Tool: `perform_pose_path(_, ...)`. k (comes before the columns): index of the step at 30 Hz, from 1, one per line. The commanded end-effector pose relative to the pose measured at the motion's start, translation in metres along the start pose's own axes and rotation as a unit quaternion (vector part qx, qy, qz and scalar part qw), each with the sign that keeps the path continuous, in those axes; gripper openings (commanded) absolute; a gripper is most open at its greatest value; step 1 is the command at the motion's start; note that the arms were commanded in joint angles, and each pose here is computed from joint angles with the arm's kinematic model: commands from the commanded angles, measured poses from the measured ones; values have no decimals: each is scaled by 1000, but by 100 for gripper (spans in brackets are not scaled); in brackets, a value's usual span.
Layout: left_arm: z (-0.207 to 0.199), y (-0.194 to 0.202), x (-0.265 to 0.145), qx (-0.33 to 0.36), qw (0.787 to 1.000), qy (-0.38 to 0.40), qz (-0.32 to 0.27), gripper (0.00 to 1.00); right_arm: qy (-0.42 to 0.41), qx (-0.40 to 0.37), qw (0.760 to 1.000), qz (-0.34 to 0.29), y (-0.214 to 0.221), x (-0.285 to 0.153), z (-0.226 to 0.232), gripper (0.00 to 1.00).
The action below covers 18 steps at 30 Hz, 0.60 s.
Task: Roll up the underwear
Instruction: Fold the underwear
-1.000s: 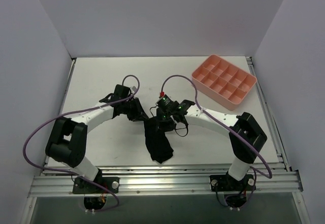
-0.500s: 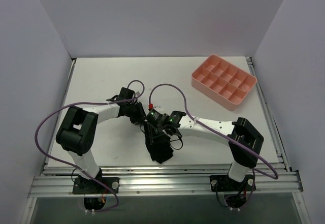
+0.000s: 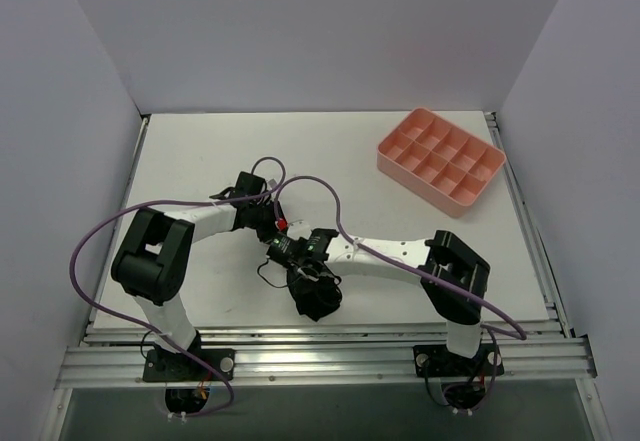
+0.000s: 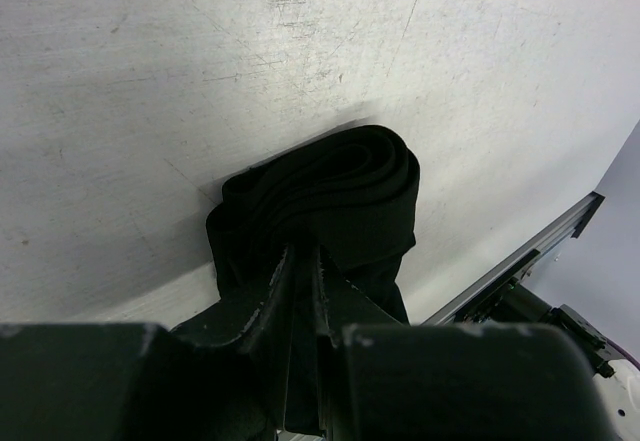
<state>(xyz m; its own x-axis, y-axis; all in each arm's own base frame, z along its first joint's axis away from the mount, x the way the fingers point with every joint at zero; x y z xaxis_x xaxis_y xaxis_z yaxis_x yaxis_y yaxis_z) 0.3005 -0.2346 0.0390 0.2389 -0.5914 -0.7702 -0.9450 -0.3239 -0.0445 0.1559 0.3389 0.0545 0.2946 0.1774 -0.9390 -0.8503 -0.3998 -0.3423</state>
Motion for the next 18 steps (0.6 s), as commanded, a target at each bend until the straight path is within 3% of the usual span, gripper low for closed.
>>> perform_pose_path(1, 3, -5, 6, 16, 1000, -3, -8, 20, 45, -21, 999, 2, 2, -3, -11, 29)
perform_pose_path(13, 2, -8, 6, 19, 1000, -6, -9, 20, 49, -29, 998, 8, 2, 5, -6, 20)
perform_pose_path(18, 3, -8, 5, 19, 1000, -8, -9, 20, 46, -33, 998, 13, 2, 11, -1, 22)
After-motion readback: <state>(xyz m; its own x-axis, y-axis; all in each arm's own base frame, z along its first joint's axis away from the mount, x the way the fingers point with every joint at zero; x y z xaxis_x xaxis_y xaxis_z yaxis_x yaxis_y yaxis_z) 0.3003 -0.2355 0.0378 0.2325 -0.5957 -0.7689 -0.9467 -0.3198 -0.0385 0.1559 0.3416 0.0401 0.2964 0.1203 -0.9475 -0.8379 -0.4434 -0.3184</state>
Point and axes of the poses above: each gripper's point midway between its finger pads, its own x axis out along the fingers, its own z axis along the line the jaws close on, y = z × x, the point moved 1 cm from there along -x, back along the fingers, and after that the axes turned 7 degrees about -x, right-handed, at the moved point
